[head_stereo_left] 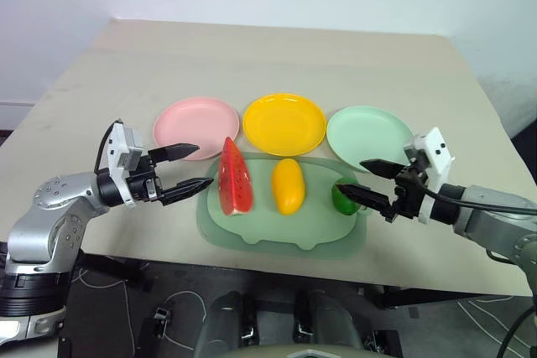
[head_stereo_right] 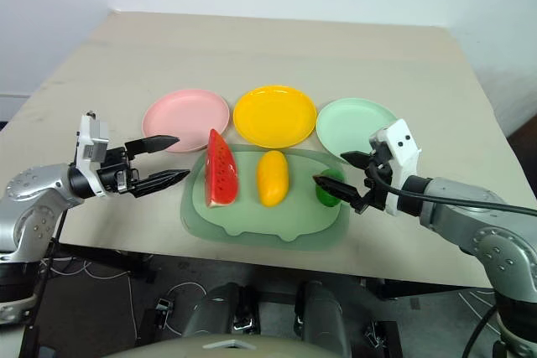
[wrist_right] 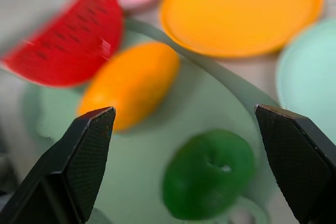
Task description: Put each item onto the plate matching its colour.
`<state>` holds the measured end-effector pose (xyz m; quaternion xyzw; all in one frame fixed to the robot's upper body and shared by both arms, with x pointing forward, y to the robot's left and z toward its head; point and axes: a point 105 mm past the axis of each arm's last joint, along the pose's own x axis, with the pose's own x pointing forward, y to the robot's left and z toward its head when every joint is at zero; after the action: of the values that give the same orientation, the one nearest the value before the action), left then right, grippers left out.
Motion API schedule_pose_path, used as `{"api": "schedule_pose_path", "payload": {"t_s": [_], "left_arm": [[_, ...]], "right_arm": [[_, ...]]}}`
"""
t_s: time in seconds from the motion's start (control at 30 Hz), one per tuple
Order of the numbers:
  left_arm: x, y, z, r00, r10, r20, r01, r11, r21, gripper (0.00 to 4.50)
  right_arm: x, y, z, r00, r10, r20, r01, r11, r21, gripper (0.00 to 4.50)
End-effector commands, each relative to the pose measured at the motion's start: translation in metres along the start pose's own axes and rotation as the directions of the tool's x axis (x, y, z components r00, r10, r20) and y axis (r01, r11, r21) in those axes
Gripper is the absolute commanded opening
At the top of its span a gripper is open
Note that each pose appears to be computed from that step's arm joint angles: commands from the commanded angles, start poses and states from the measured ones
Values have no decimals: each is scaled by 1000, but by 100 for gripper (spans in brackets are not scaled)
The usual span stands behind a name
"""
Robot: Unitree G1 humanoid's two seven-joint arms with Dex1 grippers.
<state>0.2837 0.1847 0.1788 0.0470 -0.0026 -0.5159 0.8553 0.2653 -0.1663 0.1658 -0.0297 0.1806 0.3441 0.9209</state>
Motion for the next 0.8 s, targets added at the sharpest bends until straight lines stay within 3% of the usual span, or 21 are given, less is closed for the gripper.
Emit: {"api": "schedule_pose_path", "payload": {"t_s": [0.03, 0.33, 0.67, 0.8], "left_arm": [[5, -3, 14, 1000, -16, 24, 15, 999, 46, 447], [12, 1, 16, 999, -17, 35, 15, 999, 48, 447], [-2, -2, 5, 1000, -4, 1, 4, 999, 38, 447], [-6, -2, 1, 1000, 1, -3, 0, 999, 40, 450]], "right_arm": [[1, -3, 0, 999, -45, -23, 44, 999, -32, 450], [23, -8, -32, 987, -91, -131, 95, 995, 26, 450], [30, -10, -37, 987, -94, -133, 100, 994, 39, 450], [29, -11, -33, 989, -92, -111, 97, 995, 33, 359]]}}
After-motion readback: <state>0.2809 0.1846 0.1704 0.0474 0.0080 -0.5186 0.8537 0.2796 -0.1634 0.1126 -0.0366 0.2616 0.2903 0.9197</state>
